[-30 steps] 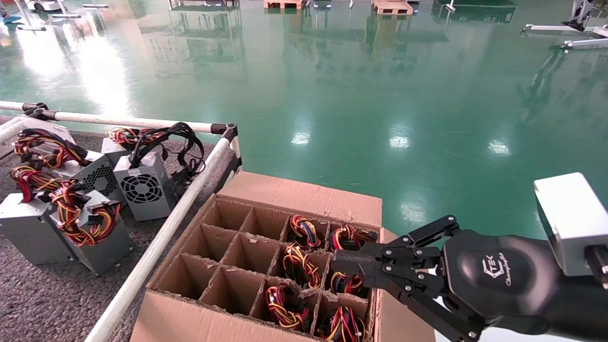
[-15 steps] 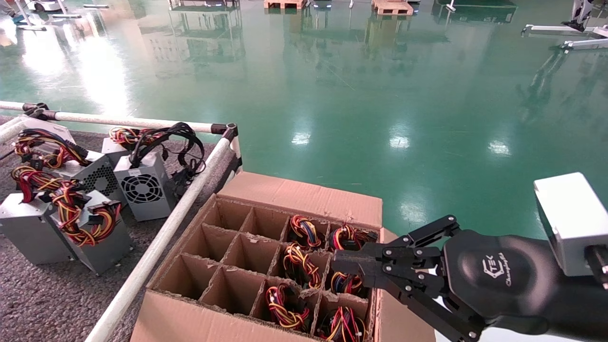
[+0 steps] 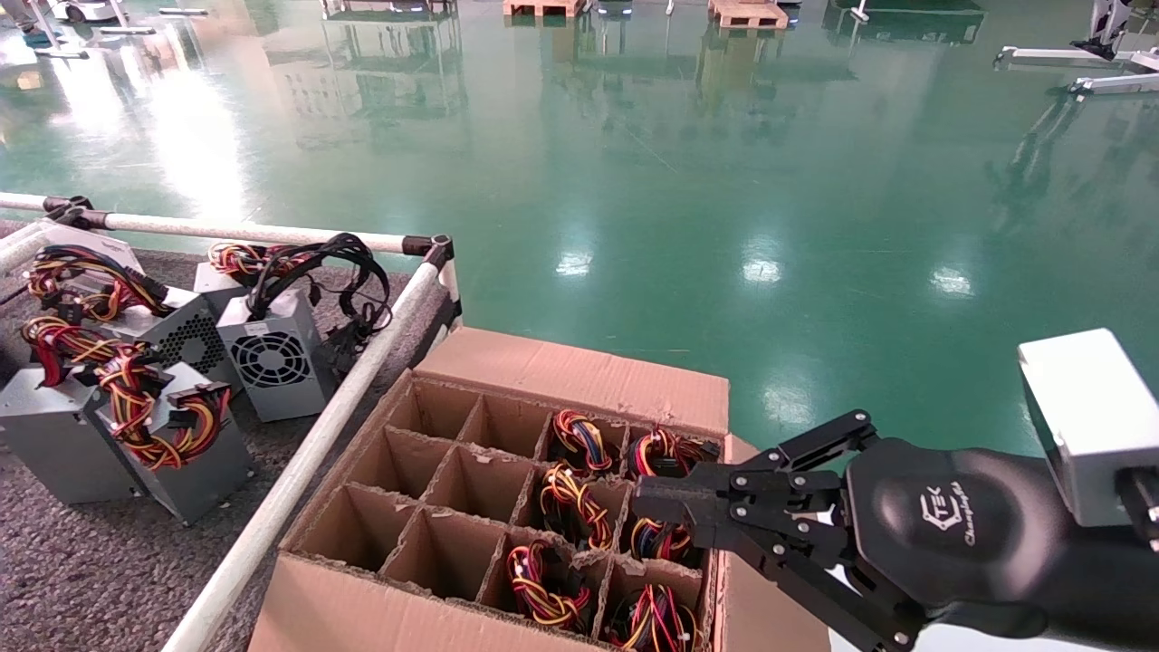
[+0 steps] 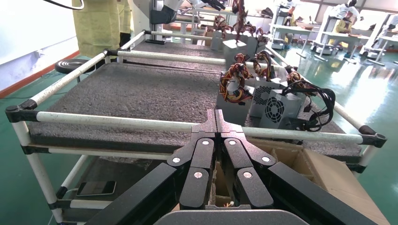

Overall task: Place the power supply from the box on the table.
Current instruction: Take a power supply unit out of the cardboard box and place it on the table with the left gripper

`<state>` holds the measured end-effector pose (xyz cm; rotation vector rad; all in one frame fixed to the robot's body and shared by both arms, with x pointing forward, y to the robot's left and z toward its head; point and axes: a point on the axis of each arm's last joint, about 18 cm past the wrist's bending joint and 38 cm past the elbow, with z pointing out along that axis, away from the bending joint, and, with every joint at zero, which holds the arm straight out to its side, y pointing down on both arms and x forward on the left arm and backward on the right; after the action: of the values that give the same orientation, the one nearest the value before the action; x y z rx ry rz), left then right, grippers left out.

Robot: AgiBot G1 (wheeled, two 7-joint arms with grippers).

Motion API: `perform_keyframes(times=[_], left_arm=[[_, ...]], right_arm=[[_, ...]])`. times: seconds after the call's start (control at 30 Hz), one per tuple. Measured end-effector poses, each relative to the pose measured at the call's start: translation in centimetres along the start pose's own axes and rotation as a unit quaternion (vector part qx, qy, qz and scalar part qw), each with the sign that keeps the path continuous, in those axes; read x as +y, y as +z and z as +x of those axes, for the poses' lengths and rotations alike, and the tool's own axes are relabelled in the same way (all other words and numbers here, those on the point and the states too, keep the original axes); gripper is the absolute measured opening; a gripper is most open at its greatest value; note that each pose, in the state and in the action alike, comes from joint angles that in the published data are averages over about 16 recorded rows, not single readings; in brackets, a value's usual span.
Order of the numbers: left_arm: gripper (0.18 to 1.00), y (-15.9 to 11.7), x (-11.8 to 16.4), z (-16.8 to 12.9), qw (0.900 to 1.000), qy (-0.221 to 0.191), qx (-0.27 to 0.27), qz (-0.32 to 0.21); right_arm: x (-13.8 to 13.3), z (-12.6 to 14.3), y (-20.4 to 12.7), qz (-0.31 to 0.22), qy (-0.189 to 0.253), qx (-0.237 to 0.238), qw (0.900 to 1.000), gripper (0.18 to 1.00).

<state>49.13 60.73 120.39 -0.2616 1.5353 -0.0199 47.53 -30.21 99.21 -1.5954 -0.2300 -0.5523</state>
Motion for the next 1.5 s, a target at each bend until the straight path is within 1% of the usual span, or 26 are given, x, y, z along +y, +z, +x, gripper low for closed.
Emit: perform_keyframes(times=[0.33, 0.87, 1.5], left_arm=[[0.185, 1.1, -0.4, 1.8, 0.9995, -0.005, 0.031, 0.008], [0.185, 3.0, -2.4, 4.0, 0.9969, -0.004, 0.070, 0.036], [0.185, 3.5, -3.2, 5.4, 0.9938, -0.008, 0.098, 0.052]], right_arm=[[0.0, 0.0, 0.0, 0.000, 0.000, 0.000, 1.000, 0.184], [0.0, 0.0, 0.0, 0.000, 0.000, 0.000, 1.000, 0.184], [0.0, 0.0, 0.0, 0.000, 0.000, 0.000, 1.000, 0.184]])
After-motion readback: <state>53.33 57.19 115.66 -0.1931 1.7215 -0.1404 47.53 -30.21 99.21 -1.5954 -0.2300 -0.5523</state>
